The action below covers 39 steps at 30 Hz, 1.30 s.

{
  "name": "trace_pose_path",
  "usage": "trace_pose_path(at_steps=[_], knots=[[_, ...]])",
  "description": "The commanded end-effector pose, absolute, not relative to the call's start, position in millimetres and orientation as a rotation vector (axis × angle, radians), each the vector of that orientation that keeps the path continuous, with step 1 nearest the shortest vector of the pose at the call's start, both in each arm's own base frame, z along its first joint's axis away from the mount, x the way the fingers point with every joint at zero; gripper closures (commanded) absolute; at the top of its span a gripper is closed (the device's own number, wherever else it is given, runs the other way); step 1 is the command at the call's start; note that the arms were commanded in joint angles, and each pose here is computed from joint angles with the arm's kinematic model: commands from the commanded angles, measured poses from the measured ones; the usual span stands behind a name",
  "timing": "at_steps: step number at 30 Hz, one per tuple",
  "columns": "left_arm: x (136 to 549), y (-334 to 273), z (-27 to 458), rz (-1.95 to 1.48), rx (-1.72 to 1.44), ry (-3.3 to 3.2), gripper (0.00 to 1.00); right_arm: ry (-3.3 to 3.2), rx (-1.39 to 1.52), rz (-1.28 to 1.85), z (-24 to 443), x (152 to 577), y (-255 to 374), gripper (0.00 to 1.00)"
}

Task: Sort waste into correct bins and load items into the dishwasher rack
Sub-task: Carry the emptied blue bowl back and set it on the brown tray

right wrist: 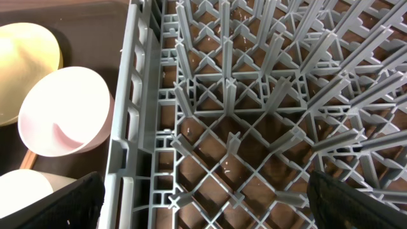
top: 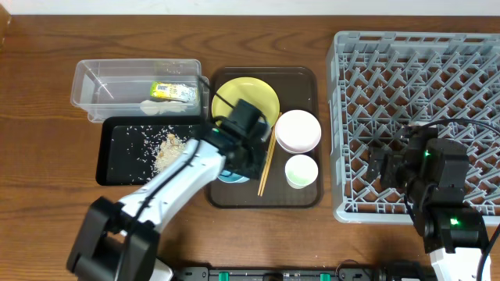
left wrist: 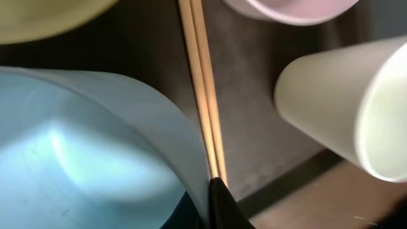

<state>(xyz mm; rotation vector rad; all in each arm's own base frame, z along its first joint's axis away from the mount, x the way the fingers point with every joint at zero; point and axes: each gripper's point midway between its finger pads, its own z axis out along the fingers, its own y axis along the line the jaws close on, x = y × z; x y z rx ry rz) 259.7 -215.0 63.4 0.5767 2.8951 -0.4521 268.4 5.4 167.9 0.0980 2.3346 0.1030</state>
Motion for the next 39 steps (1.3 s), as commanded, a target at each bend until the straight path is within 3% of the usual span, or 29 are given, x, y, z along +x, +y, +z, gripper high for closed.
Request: trace_pose_path(at_steps=[1,6,11,13,22,39], knots=[[266.1,-208.0,49.1,-0.262,0.623,2.88,0.94,2.316,0.087,0.117,176.3,270.6,10.0,0.01],[264.3,-217.9,44.4,-0.269,0.661,2.868,0.85,2.317,0.087,0.117,176.2,270.5,10.0,0.01],[270.0,-222.4,56.7,-0.285,0.665,2.835,0.57,2.317,0.087,0.117,176.2,270.5,10.0,0.01],[273.6,-225.2,67.7,-0.296,0.665,2.813,0.52,2.317,0.087,0.117,176.2,270.5,10.0,0.01],[282.4,-258.3,119.7,-0.54,0.675,2.647,0.5,2.316,0.087,0.117,176.3,270.7,10.0,0.01],[257.6,-285.5,68.0,-0.55,0.756,2.75,0.5,2.324,0.087,0.118,174.8,269.3,10.0,0.01]])
